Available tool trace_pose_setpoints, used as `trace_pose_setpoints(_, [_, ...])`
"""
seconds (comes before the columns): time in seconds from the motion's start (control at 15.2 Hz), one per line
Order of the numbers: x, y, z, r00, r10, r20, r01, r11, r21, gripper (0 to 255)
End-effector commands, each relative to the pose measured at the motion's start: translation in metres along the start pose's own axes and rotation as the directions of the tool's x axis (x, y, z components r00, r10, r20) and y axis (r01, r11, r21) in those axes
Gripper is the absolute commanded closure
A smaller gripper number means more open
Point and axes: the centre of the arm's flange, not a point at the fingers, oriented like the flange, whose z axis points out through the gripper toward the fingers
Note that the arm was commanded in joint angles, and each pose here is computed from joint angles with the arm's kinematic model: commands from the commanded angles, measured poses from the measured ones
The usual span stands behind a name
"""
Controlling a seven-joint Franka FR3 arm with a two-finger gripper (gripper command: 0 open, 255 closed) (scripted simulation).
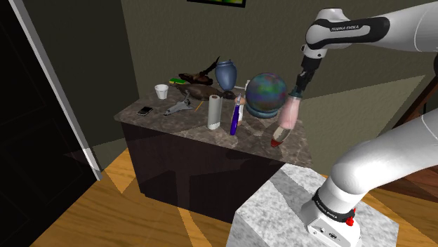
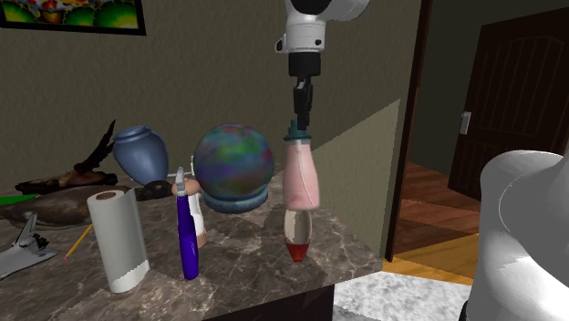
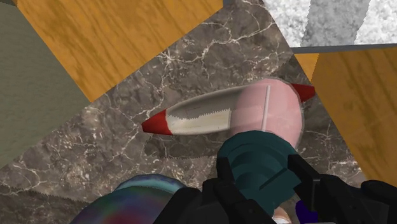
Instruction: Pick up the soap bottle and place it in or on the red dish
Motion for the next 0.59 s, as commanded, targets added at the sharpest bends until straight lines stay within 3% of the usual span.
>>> trace_pose_setpoints(0.0, [-0.001, 0.0, 0.011, 1.0, 0.0, -0.001, 0.0, 1.0, 0.0, 255])
trace_pose_setpoints(0.53, [-0.001, -0.002, 0.053, 1.0, 0.0, -0.001, 0.0, 1.0, 0.0, 255])
